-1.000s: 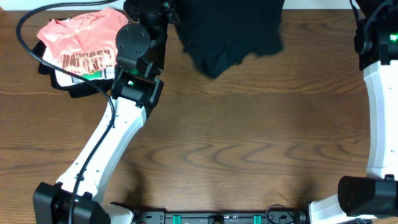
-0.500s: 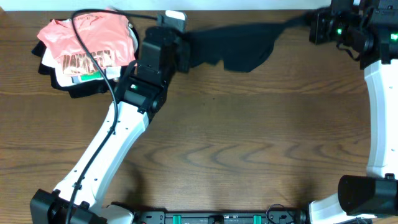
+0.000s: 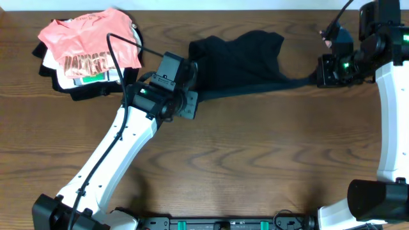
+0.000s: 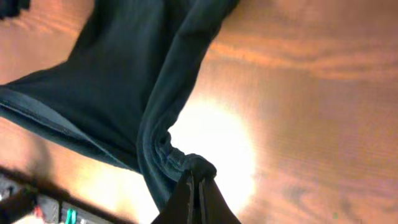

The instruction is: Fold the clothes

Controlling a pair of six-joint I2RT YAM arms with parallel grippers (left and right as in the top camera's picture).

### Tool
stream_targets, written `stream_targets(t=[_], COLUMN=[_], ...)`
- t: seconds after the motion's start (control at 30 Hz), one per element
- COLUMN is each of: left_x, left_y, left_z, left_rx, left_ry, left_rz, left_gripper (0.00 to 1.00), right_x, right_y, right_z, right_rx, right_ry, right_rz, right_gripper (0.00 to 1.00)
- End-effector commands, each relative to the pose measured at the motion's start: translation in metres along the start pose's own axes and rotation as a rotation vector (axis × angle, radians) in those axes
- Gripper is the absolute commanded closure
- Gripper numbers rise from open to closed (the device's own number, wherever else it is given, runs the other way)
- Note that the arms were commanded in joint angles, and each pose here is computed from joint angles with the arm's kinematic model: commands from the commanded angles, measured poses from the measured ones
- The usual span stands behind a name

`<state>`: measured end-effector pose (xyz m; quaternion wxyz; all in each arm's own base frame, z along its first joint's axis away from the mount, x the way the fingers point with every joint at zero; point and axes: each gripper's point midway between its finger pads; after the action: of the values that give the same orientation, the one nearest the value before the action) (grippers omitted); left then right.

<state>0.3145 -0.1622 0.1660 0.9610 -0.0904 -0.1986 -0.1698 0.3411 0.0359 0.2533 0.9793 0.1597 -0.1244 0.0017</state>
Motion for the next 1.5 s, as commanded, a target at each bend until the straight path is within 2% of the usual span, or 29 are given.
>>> stream_targets(t=[0.0, 0.23, 0.5, 0.67, 0.83, 1.07, 1.47], left_x=[-0.011, -0.047, -0.063, -0.073, -0.078, -0.045, 0.015], left_y=[-0.012, -0.010, -0.008, -0.009, -0.020, -0.027, 0.008], left_z=[0.011, 0.015, 0.014, -0.002, -0.027, -0.059, -0.071], left_rx=[-0.072, -0.051, -0.041, -0.034, -0.045, -0.043, 0.145], left_ry=[0.039, 0.187, 0.247, 0.279, 0.288, 0.171, -0.080], left_rz=[0.056, 0.114, 0.127, 0.153, 0.115, 0.075, 0.077], left_gripper=[0.94, 0.94, 0.94, 0.94, 0.94, 0.94, 0.94], right_x=[-0.009, -0.046, -0.082, -0.092, -0.082, -0.047, 0.000], right_y=[-0.013, -0.022, -0.037, -0.045, -0.048, -0.051, -0.054], right_z=[-0.004, -0.033, -0.080, -0.103, -0.110, -0.118, -0.121], right_rx=[-0.049, -0.048, -0.046, -0.048, -0.050, -0.050, -0.047], right_ry=[0.045, 0.207, 0.336, 0.348, 0.299, 0.156, -0.031], right_rz=[-0.030, -0.088, -0.145, -0.167, -0.160, -0.146, -0.088], right_gripper=[0.99, 0.98, 0.99, 0.98, 0.99, 0.99, 0.99])
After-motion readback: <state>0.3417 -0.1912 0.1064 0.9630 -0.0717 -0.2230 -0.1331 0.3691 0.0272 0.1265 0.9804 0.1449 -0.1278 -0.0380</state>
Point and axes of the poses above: each gripper's point midway between its finger pads, its own z axis back along the fingers, its own y axis along the line the jaws close on, x = y × z, and after that the axes turned 5 degrees about -z, right-handed
